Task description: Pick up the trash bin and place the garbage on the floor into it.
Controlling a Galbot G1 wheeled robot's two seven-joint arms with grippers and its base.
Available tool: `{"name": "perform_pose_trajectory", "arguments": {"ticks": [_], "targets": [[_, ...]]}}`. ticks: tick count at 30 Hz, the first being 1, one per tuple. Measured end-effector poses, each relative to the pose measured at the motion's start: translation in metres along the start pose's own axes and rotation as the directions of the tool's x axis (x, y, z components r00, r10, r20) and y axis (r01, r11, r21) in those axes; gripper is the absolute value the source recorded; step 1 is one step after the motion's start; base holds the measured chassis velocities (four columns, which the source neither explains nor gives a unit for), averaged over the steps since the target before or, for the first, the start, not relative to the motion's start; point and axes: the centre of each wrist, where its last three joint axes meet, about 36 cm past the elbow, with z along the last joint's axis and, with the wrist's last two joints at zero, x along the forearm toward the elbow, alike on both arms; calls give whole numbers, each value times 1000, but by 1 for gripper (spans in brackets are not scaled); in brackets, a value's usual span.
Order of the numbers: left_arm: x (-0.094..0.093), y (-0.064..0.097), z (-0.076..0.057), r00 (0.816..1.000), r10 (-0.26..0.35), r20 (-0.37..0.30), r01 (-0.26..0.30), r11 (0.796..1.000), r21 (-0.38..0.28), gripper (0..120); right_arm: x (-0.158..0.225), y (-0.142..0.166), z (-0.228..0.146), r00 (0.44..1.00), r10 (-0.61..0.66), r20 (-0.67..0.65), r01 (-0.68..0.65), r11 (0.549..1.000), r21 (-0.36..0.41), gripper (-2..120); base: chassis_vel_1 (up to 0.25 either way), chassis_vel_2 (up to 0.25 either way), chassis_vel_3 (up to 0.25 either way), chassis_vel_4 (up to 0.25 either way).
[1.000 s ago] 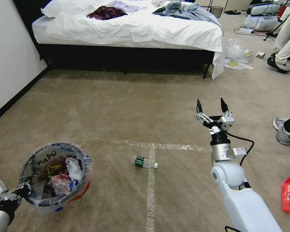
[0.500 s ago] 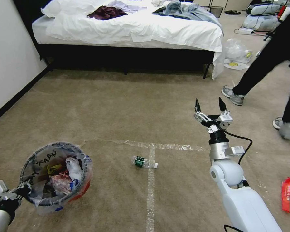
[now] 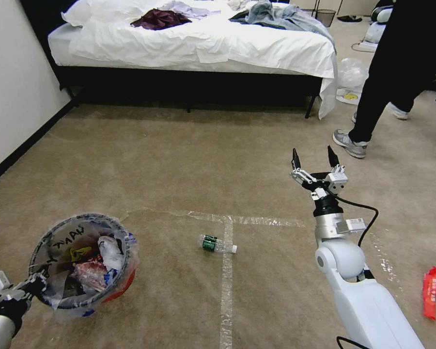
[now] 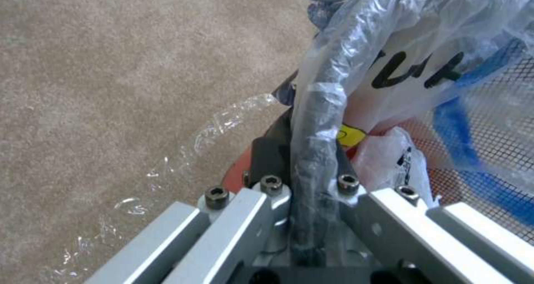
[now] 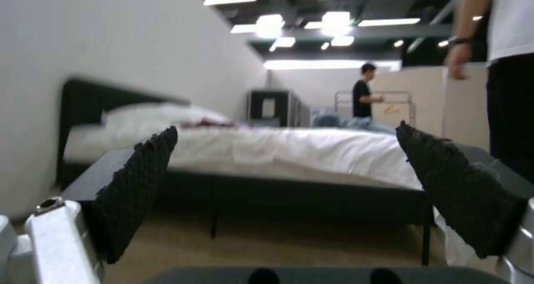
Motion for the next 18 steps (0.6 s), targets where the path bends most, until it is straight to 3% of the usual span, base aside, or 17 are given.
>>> {"name": "perform_pose_trajectory", "arguments": {"ticks": [3, 4, 6, 7, 9, 10, 12, 13, 14, 15, 16, 17, 18], "targets": [[2, -1, 0, 1000, -1, 2, 1, 1000, -1, 0, -13, 5, 3, 982, -37, -183, 45, 998, 36, 100, 0, 0, 0, 0], [2, -1, 0, 1000, -1, 2, 1, 1000, -1, 0, -13, 5, 3, 982, -37, -183, 45, 998, 36, 100, 0, 0, 0, 0], [3, -2, 0, 1000, 2, 5, -2, 1000, 0, 0, -19, 12, 11, 939, -54, -341, 76, 996, 53, 100, 0, 0, 0, 0], [3, -2, 0, 1000, 2, 5, -2, 1000, 0, 0, -19, 12, 11, 939, -54, -341, 76, 996, 53, 100, 0, 0, 0, 0], [2, -5, 0, 1000, 10, 8, -10, 1000, 1, 0, -22, 14, 13, 858, -72, -508, 101, 994, 29, 100, 0, 0, 0, 0], [2, -5, 0, 1000, 10, 8, -10, 1000, 1, 0, -22, 14, 13, 858, -72, -508, 101, 994, 29, 100, 0, 0, 0, 0], [-4, -7, -2, 1000, 24, 9, -24, 1000, -1, 0, -26, 11, 9, 712, -119, -692, 150, 989, -15, 100, 0, 0, 0, 0], [-4, -7, -2, 1000, 24, 9, -24, 1000, -1, 0, -26, 11, 9, 712, -119, -692, 150, 989, -15, 100, 0, 0, 0, 0], [-6, -7, -1, 1000, 26, 3, -26, 1000, -2, 0, -29, 10, 7, 630, -156, -761, 187, 981, -47, 100, 0, 0, 0, 0], [-6, -7, -1, 1000, 26, 3, -26, 1000, -2, 0, -29, 10, 7, 630, -156, -761, 187, 981, -47, 100, 0, 0, 0, 0], [-6, -6, 0, 1000, 26, -2, -26, 1000, -3, 0, -35, 11, 11, 550, -210, -809, 234, 968, -92, 100, 0, 0, 0, 0], [-6, -6, 0, 1000, 26, -2, -26, 1000, -3, 0, -35, 11, 11, 550, -210, -809, 234, 968, -92, 100, 0, 0, 0, 0], [-6, -6, 0, 1000, 25, -3, -25, 1000, -2, 0, -39, 12, 15, 506, -244, -828, 265, 957, -120, 100, 0, 0, 0, 0]]}}
